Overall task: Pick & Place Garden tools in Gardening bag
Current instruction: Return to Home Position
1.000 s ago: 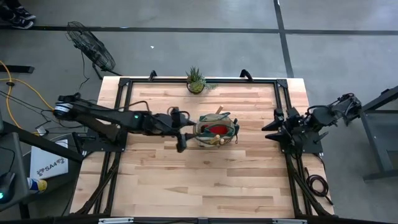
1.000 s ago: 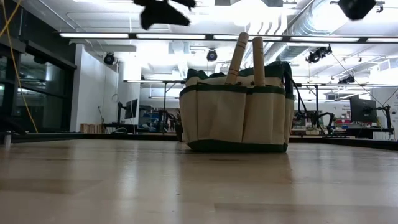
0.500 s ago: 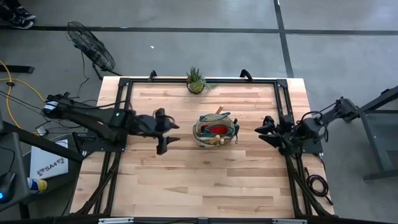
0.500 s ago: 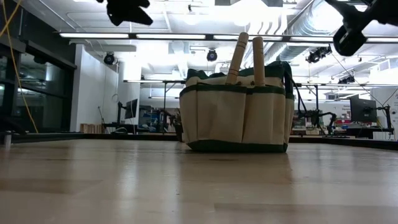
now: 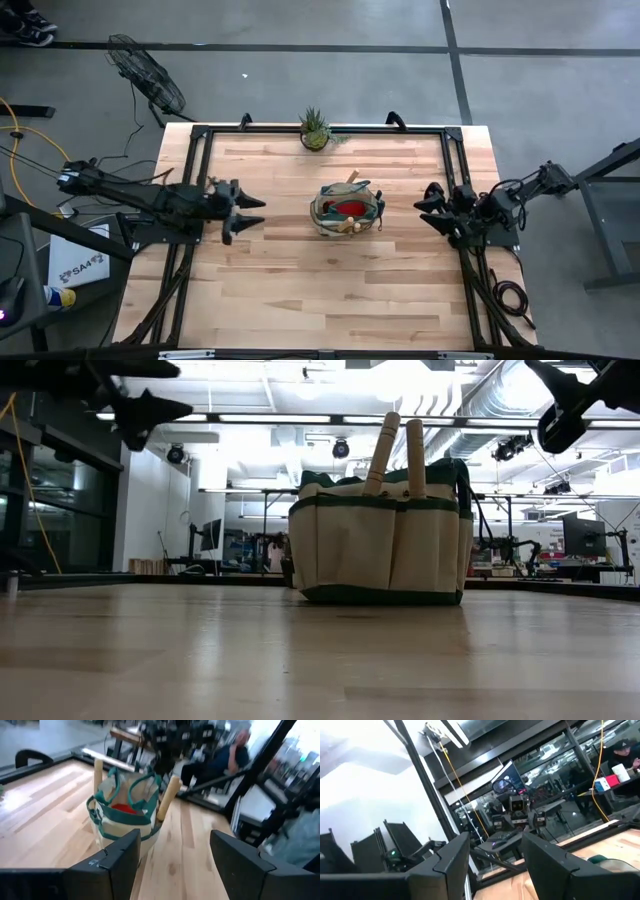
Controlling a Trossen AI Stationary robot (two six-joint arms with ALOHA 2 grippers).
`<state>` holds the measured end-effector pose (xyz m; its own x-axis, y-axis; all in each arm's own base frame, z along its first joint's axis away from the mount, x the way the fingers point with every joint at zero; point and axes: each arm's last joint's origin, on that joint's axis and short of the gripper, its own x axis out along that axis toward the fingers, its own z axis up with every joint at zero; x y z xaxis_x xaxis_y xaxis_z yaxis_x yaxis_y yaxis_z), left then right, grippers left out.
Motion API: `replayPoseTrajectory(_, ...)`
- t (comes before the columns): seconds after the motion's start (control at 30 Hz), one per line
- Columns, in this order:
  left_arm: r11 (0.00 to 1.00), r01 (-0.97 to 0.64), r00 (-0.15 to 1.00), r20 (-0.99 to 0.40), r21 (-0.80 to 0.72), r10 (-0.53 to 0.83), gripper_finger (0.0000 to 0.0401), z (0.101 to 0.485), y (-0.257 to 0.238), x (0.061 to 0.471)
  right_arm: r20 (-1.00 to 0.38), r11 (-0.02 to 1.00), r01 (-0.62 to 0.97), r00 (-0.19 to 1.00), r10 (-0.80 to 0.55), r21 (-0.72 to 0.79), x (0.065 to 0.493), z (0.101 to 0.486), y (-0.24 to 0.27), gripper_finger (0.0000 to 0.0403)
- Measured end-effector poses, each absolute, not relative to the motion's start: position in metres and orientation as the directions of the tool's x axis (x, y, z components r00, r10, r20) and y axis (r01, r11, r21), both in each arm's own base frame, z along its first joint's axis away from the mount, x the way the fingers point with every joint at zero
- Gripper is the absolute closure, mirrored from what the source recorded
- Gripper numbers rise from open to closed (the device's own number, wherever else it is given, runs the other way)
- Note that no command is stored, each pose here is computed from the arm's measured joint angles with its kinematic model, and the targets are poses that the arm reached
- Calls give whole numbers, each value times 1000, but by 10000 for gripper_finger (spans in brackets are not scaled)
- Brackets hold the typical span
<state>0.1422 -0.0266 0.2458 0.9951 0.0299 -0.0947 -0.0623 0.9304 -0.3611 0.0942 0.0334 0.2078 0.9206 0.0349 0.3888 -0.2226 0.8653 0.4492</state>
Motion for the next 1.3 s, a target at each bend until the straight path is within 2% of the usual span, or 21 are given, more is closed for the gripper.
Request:
replayPoseTrajectory(0.3, 901, -98, 993, 22, -422, 119, 167, 216, -17, 112, 335, 872, -187, 942, 28, 453, 89, 200, 23, 229)
replayPoseTrajectory(0.63, 873, -48, 975, 167, -485, 147, 167, 188, -14, 106, 256, 850, -207, 963, 88, 485, 93, 190, 15, 229)
replayPoseTrajectory(0.9, 880, -125, 961, 165, -458, 222, 167, 188, -12, 104, 263, 863, -214, 960, 99, 457, 94, 191, 7, 229)
replayPoseTrajectory(1.17, 881, -170, 950, 163, -442, 265, 167, 187, -10, 101, 167, 850, -263, 964, 208, 457, 95, 182, 2, 229)
replayPoseTrajectory(1.3, 864, -225, 934, 154, -450, 323, 167, 185, -7, 97, 135, 848, -240, 970, 200, 472, 95, 179, -2, 229)
